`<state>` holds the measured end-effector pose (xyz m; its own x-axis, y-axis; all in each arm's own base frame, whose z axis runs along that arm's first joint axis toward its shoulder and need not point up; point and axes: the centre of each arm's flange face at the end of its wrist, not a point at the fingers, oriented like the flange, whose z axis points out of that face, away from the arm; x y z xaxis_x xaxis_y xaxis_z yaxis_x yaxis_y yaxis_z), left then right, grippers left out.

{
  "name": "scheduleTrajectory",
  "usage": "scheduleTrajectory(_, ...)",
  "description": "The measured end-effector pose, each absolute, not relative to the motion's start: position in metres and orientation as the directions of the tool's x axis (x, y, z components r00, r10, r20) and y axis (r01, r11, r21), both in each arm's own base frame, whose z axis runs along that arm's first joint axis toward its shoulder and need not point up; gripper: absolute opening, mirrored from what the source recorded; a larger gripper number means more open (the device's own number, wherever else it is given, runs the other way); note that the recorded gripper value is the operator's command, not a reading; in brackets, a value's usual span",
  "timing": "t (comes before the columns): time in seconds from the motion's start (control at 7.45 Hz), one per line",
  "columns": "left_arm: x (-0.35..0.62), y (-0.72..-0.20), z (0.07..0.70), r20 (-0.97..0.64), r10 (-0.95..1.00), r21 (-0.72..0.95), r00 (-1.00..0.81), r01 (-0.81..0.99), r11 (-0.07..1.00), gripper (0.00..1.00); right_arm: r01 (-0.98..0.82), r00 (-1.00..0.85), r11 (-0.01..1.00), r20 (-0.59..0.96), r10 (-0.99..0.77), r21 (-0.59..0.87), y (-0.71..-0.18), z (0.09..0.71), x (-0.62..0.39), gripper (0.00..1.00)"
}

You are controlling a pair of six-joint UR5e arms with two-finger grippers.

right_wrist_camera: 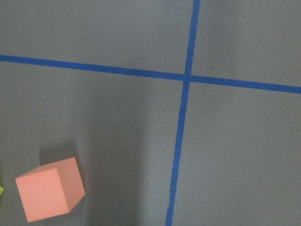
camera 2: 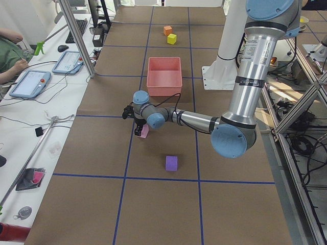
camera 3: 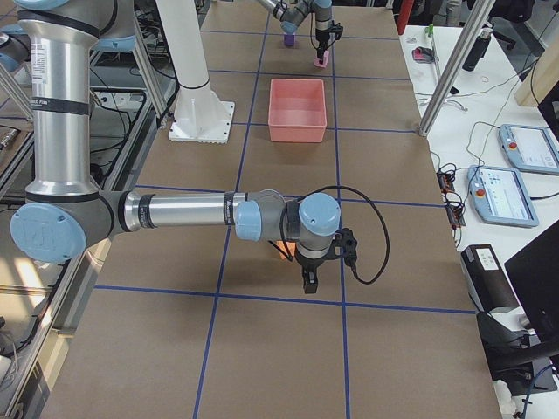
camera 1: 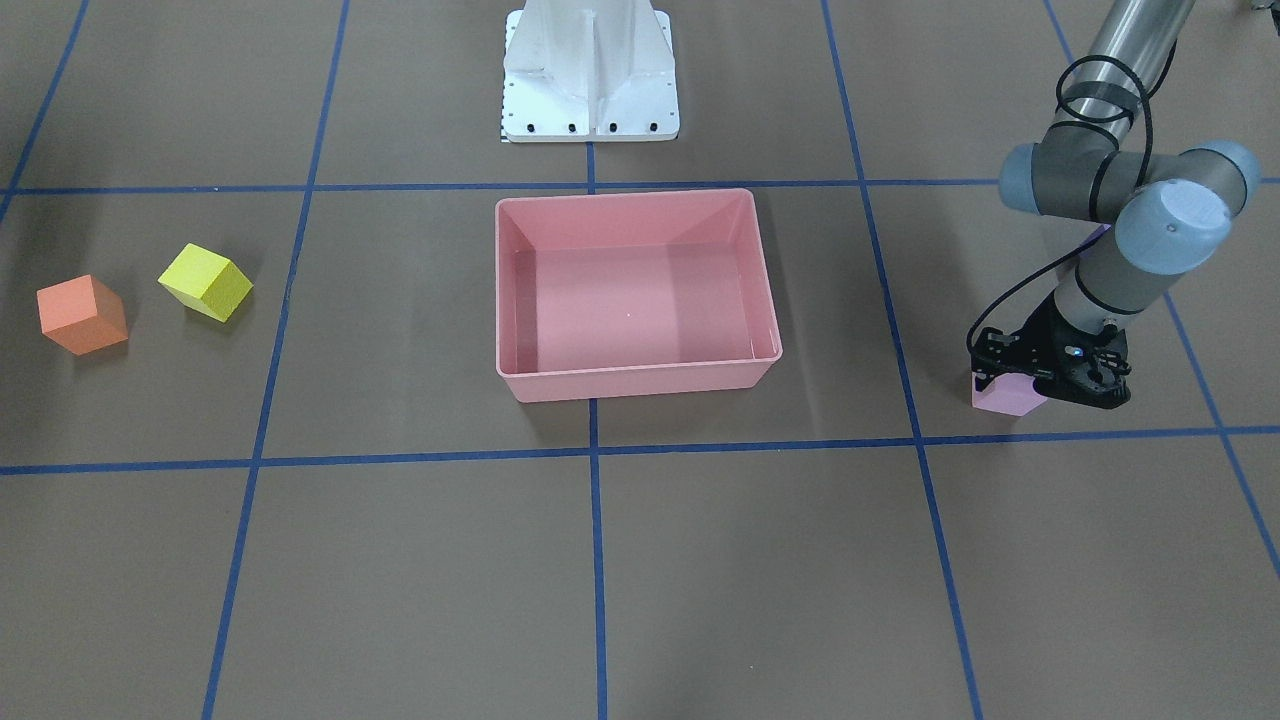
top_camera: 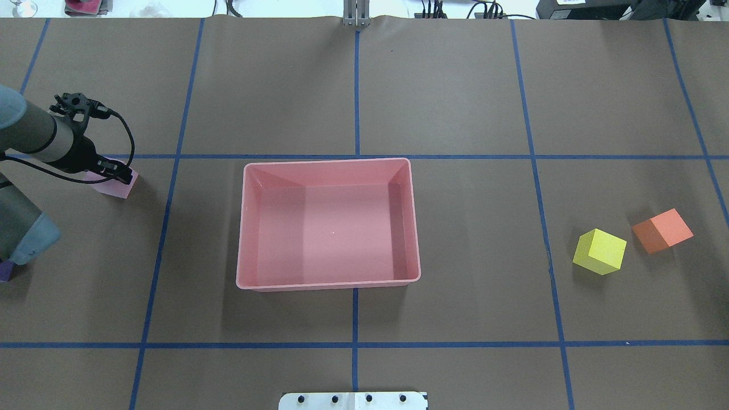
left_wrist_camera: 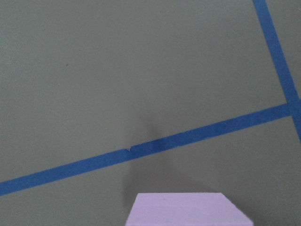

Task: Place blocks into pink bin with both arms
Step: 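Lower the left gripper onto the light pink cube and close it, then carry the pink cube into the bin with the left gripper and release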

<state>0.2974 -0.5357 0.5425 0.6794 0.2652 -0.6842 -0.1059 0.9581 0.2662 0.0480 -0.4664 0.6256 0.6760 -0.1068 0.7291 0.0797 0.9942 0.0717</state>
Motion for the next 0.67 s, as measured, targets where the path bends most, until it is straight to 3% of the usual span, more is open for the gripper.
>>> scheduleTrajectory(0.27,0.291,-0.534,0.525,-0.722,0.231,0.204,0.653,-0.118,0.972,0.00,0.079,0.677,0.994,0.728,-0.109,0.076,-0.467,0.623,0.048,1.00)
scheduleTrajectory(0.67,0.260,-0.543,0.433,-0.727,0.148,0.133,0.670,-0.074,0.988,0.00,0.044,0.679,0.994,0.726,-0.104,0.101,-0.498,0.587,0.042,1.00)
